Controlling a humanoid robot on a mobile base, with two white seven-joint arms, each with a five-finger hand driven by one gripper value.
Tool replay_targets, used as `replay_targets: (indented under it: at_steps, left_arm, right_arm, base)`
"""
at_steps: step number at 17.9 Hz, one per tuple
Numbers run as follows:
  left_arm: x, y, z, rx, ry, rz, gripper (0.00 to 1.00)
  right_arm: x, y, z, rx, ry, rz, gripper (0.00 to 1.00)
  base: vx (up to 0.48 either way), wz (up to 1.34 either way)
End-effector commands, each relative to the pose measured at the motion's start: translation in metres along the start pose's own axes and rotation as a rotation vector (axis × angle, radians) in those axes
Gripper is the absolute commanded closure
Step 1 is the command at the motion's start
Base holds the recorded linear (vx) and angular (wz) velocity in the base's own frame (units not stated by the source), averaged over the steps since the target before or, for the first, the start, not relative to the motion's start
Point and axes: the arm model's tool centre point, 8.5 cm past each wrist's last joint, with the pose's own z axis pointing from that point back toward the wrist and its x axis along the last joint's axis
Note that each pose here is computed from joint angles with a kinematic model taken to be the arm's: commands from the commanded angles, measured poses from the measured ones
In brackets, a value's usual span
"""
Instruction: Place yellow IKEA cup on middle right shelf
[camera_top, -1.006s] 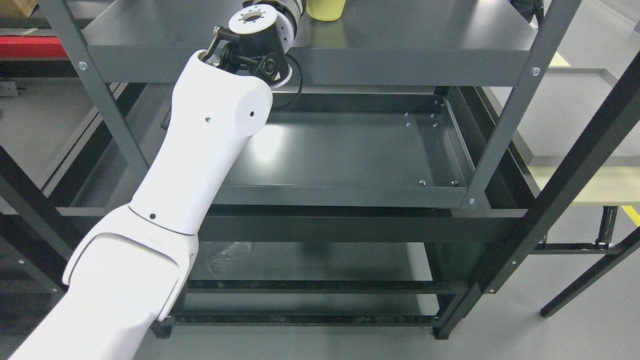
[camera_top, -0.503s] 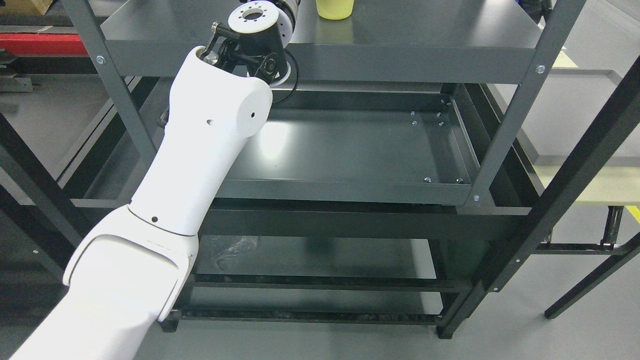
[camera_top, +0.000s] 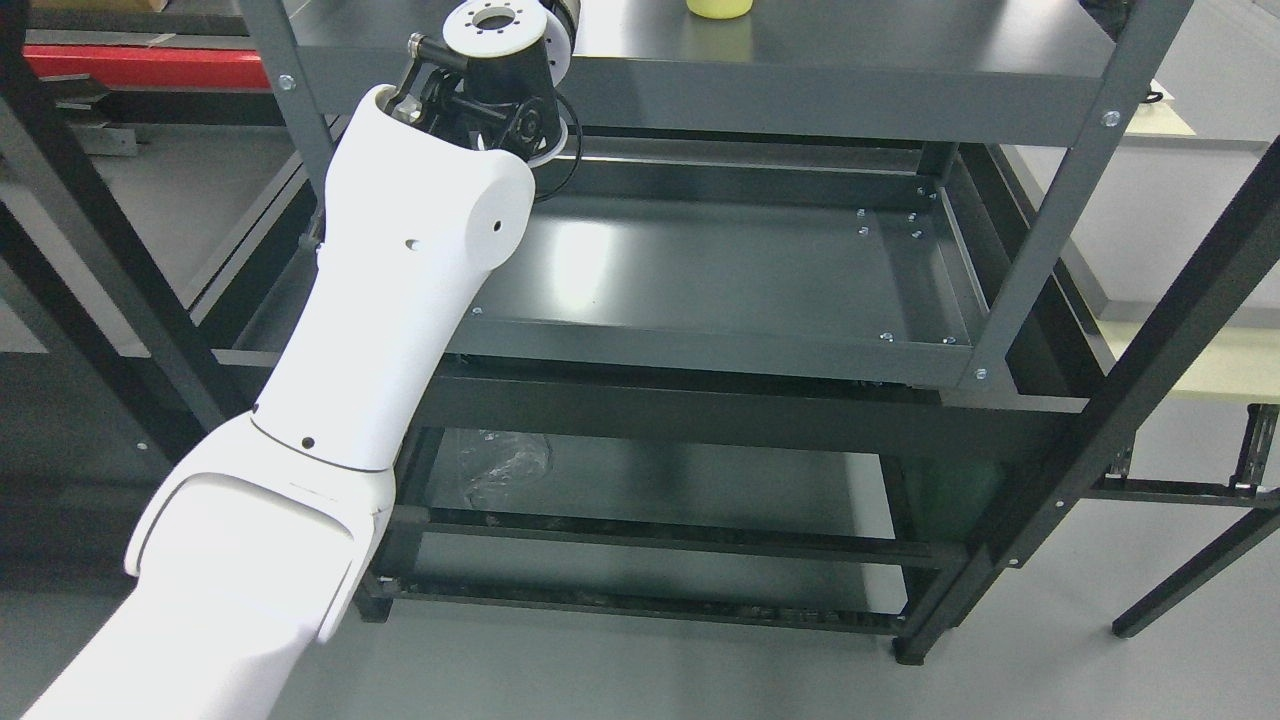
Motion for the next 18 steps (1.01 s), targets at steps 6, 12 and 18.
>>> replay_targets:
  at_steps: [6, 12, 18]
  left_arm:
    - [0.038, -0.009, 0.038, -0.073, -0.116, -0.010, 0.04]
    - [-0.005, -0.078, 0.079, -0.350, -0.107, -0.121, 0.01]
    - [-0.107, -0.118, 0.113, -0.523, 0.058, -0.252, 0.01]
  right_arm:
    - [-0.007, -0.028, 0.003, -0.227, 0.010, -0.005, 0.01]
    - [-0.007, -0.028, 0.003, -0.227, 0.010, -0.005, 0.01]
    - [-0.007, -0.028, 0.003, -0.227, 0.010, -0.005, 0.00]
  base:
    - [-0.163, 0.03]
    - [-0.170, -0.08]
    - [-0.111, 0.03]
